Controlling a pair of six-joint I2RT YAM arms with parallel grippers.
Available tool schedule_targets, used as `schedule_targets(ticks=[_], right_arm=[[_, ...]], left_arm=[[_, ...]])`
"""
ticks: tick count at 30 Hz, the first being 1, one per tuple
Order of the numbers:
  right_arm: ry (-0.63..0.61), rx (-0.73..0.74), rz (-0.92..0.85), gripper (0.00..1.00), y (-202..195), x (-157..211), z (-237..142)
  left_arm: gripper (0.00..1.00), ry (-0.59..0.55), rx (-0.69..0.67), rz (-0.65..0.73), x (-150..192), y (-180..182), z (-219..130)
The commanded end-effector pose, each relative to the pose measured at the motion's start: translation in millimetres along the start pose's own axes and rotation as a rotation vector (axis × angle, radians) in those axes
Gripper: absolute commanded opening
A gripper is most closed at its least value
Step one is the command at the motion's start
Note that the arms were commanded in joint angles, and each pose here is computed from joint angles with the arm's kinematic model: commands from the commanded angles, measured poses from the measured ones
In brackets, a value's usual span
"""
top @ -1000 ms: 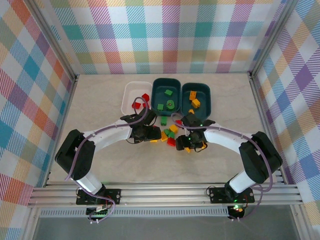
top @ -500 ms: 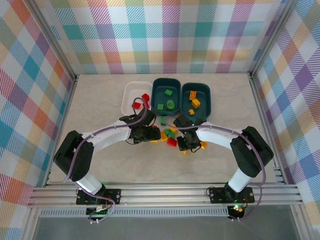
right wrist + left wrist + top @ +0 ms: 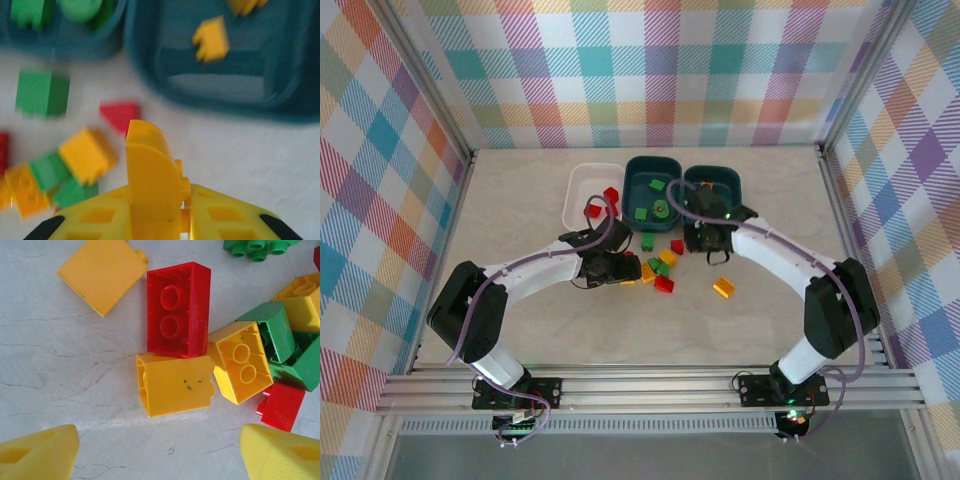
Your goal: Sort the legos into containers by color
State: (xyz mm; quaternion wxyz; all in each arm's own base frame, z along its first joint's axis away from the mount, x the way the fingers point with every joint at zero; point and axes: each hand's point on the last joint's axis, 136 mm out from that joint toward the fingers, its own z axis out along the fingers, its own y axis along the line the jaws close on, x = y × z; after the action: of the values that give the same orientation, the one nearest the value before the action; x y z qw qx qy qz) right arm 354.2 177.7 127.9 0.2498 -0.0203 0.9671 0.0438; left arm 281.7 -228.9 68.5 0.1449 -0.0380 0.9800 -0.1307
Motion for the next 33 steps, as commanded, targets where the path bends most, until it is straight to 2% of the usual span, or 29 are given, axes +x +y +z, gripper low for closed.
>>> schedule_targets(ticks=[1,5,10,14,18,25,28,33], right_arm=[[-0.015,0.068,0.044,0.28,-22,-35,25],[0.018,0.086,0.079,0.29,-35,-63,54],[0.041,0.062,0.076,0.32,-34,-84,72],[0.046,0.068,0.065,0.46,-33,-92,71],[-0.005,0.049,0.061,0.57,-31,-99,46],[-0.068,-0.022,0.096,0.63,-24,-72,3],[-0.058,-0.053,0.123,0.64,-24,-54,-3],[-0.054,-0.062,0.135,0.64,-31,-28,-12]], left_arm=[[0.83,0.006,-0.010,0.018,5,3,-6],[0.83,0.018,-0.011,0.017,8,4,-5],[0.83,0.024,-0.018,0.018,9,6,-5],[0.83,0.034,-0.016,0.021,10,4,-3],[0.83,0.037,-0.024,0.029,9,3,0],[0.81,0.048,-0.035,0.051,-2,-7,14],[0.76,0.048,-0.047,0.054,-7,-10,22],[0.74,0.049,-0.081,0.065,-14,-11,33]])
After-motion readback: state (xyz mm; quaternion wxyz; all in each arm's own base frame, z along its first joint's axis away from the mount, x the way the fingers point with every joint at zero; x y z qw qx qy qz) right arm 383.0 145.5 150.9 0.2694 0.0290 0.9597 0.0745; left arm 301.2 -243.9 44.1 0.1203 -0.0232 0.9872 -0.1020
